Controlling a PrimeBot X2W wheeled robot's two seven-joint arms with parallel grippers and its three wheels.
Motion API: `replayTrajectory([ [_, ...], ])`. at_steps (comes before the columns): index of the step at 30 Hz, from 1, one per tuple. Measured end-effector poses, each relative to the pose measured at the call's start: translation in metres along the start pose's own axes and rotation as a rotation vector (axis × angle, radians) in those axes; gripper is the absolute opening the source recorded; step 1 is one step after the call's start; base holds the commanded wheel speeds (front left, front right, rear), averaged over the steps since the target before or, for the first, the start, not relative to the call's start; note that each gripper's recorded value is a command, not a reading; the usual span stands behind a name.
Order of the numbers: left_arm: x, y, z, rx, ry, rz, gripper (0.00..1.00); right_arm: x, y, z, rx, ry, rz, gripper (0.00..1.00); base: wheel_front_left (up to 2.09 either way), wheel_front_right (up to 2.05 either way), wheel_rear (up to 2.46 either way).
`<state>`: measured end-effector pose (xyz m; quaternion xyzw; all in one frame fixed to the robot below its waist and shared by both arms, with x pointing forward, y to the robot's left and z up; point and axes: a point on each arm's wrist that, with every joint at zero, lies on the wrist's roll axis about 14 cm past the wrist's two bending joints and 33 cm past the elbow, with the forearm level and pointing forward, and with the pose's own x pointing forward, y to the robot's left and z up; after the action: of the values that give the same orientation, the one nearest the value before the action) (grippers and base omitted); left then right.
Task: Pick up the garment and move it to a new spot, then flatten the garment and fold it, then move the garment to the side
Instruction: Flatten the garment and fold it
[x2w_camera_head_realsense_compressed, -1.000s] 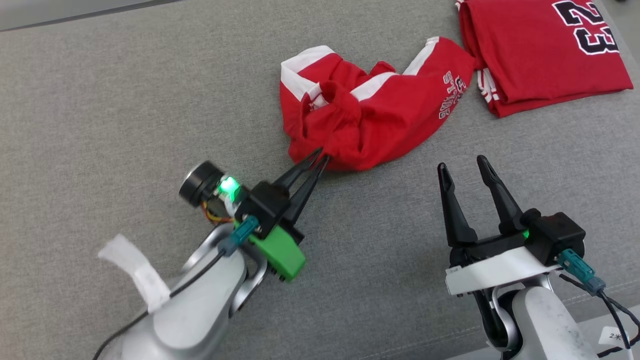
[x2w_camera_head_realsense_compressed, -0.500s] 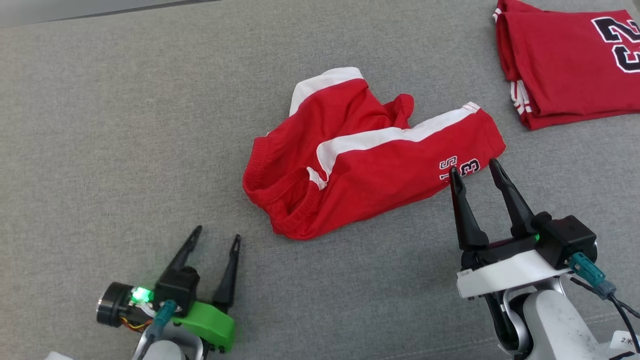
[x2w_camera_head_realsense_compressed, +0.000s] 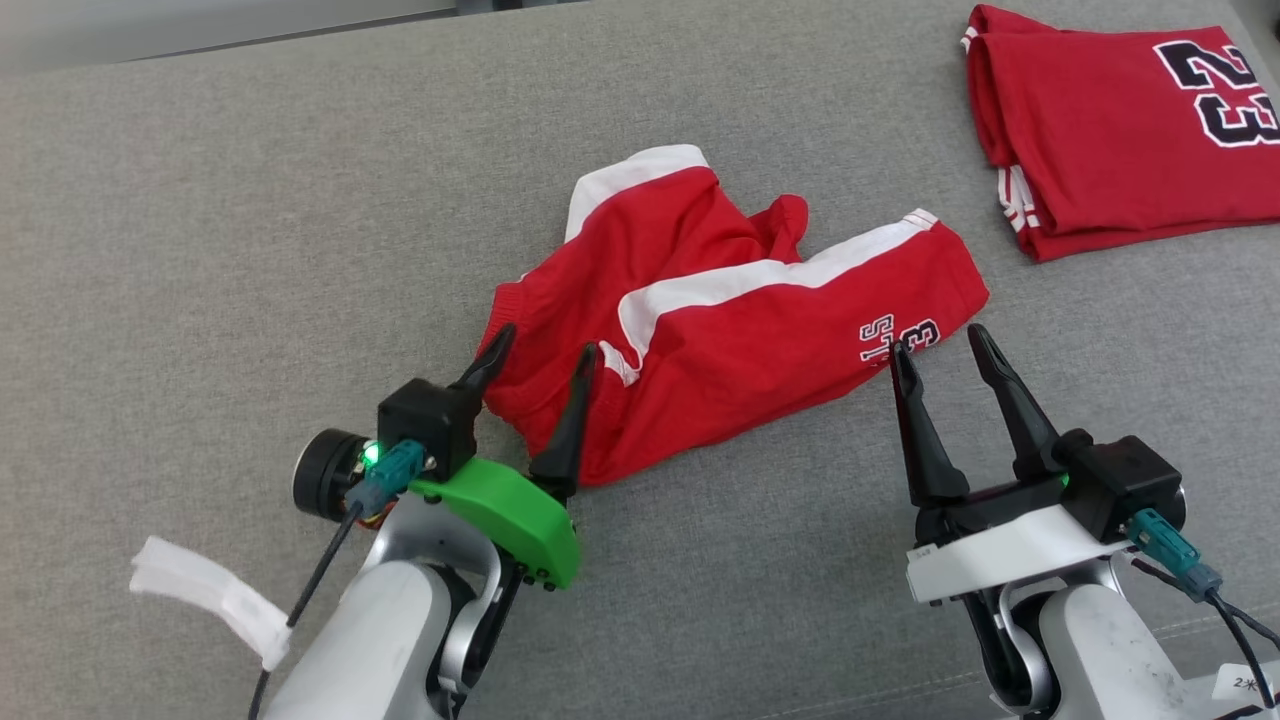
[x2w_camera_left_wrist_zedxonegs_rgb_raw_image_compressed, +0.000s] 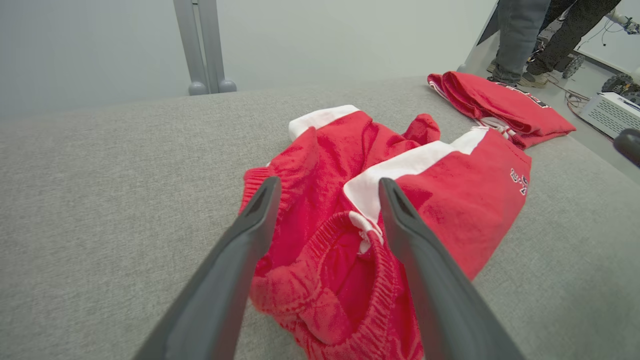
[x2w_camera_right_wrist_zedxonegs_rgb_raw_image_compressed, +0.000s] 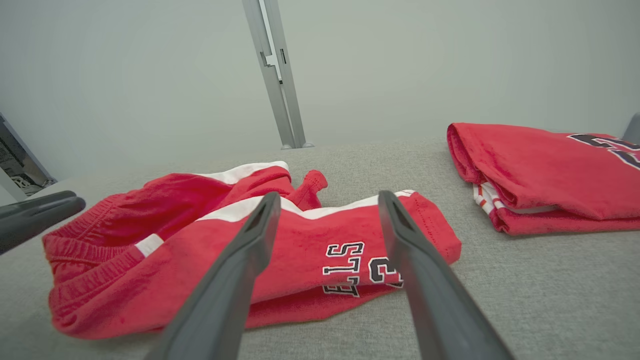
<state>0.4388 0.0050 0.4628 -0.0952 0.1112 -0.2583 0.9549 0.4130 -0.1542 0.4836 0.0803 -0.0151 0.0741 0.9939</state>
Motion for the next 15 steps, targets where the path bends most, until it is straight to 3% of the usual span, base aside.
replayTrajectory([
  [7, 0.007, -0.031, -0.026, -0.133, 0.279, -0.136, 1.0, -0.008, -0.013, 0.001, -0.006, 0.003, -0.047, 1.0, 0.0, 0.0, 0.0],
  [15, 0.012, -0.024, -0.038, -0.288, 0.471, -0.117, 1.0, -0.011, -0.018, -0.006, 0.011, 0.022, -0.075, 1.0, 0.0, 0.0, 0.0],
])
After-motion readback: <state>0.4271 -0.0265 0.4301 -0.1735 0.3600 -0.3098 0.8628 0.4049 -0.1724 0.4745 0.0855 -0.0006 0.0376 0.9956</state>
